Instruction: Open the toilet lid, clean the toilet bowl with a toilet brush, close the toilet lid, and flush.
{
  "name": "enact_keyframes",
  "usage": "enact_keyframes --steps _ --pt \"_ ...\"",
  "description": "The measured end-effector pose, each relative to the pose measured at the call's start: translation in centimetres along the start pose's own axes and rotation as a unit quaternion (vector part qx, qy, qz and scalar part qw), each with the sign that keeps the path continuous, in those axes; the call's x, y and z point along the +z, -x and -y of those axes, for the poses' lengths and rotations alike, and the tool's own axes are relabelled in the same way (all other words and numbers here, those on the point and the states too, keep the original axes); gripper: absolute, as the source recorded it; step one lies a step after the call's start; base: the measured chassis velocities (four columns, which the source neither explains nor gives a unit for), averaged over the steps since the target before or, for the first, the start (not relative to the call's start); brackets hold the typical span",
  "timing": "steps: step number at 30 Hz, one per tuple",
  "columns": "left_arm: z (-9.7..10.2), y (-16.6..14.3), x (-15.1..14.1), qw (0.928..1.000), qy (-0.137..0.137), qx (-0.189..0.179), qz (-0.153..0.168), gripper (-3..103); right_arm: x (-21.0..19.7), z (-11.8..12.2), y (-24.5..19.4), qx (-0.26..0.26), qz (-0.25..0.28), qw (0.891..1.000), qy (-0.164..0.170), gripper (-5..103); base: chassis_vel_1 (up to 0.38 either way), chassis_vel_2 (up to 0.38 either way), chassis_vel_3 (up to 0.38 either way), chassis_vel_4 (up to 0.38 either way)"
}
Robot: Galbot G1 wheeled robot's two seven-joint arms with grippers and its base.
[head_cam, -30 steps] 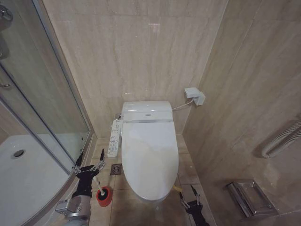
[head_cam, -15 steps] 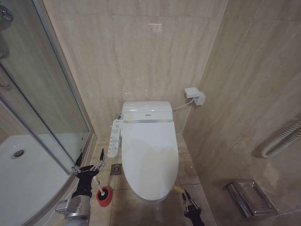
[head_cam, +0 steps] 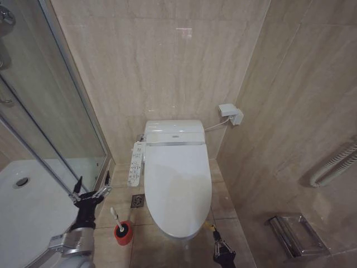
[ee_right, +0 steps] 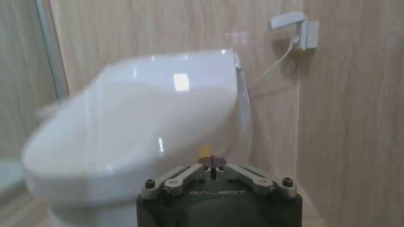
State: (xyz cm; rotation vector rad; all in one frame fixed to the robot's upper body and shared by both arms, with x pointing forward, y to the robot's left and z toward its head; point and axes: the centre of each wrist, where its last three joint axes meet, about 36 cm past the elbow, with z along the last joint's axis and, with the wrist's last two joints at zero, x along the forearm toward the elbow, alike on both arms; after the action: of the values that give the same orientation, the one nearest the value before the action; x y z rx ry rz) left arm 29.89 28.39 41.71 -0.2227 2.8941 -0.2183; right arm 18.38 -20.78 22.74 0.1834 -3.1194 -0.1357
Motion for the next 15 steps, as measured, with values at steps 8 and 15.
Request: enact_keyframes --steps 8,15 --pt "-1.0 0.3 0.1 0.9999 0.004 -0.011 0.0 100 -3.9 -2.1 -0.2 0.012 0.051 0.998 0.039 0 0.0 0.0 0.0 0.0" --pt "-1.8 0.7 0.7 0.9998 0.01 -0.019 -0.003 100 -8.6 -3.1 0.7 0.031 0.11 0.992 0.061 0 0.0 0.0 0.0 0.0"
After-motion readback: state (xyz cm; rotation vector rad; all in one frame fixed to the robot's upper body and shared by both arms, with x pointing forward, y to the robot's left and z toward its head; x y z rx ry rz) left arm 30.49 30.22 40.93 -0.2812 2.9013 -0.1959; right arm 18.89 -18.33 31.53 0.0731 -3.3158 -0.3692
